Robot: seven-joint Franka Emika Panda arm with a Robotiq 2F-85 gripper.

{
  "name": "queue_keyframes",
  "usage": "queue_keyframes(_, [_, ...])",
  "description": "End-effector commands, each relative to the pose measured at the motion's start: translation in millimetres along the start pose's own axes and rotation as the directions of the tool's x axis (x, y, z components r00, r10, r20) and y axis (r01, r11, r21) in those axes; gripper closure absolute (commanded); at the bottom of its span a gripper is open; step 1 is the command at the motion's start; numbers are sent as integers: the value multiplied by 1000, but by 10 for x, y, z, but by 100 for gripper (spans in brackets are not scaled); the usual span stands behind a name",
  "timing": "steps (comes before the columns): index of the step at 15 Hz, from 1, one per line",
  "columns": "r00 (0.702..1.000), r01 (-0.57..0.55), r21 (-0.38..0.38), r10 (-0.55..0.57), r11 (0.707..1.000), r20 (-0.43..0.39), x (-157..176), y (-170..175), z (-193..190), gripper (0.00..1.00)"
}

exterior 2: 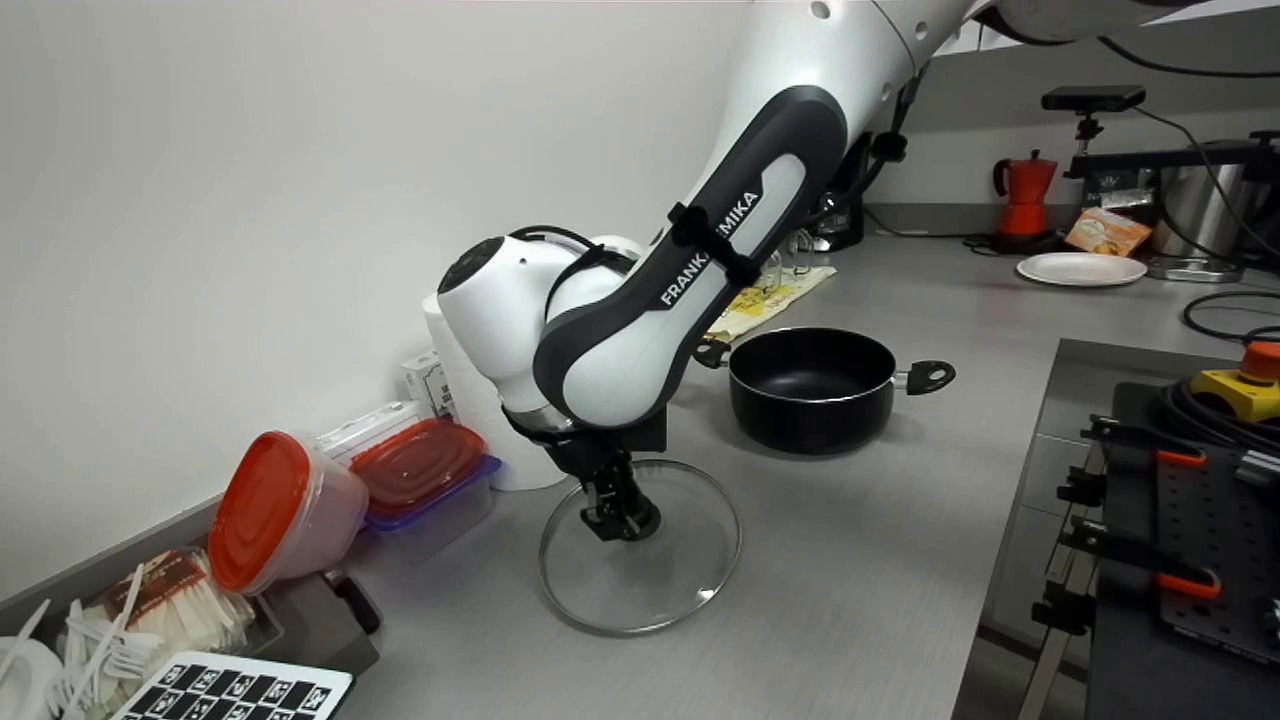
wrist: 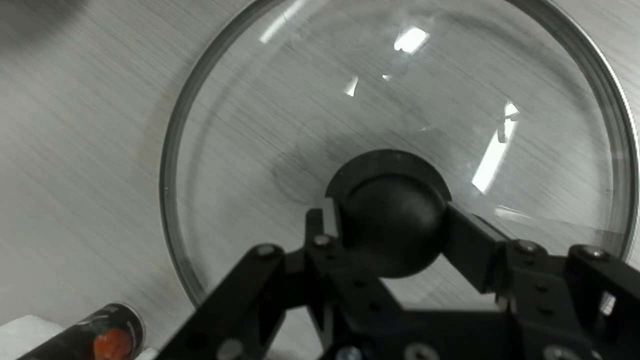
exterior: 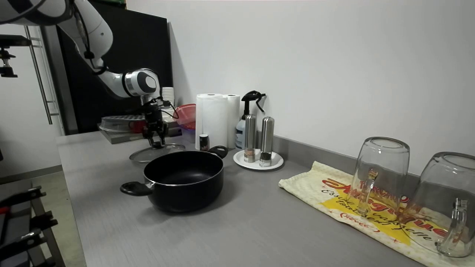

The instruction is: Remove the lid from the pot

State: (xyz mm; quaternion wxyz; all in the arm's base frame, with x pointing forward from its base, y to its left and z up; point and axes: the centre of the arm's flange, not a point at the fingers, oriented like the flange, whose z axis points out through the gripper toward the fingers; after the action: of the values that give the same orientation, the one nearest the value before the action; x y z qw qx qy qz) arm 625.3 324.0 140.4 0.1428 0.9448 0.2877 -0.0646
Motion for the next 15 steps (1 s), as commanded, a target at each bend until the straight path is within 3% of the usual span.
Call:
queue_keyframes(1, [1000, -19, 3, 19, 1000, 10, 103, 26, -29, 74])
queue_keyframes(10, [999, -17, 58, 16, 998, 28, 67, 111, 21, 74])
queue_keyframes(11, [999, 19, 59, -22, 998, 45, 42, 115, 30, 26])
queue_keyframes(12, [1000, -19, 41, 18, 999, 20, 8, 86, 68, 22])
queue_keyframes(13, [1000, -16, 41, 15, 999, 23, 3, 93, 75, 41])
queue_keyframes(15, [1000, -17, 41, 16, 999, 23, 3, 94, 78, 26])
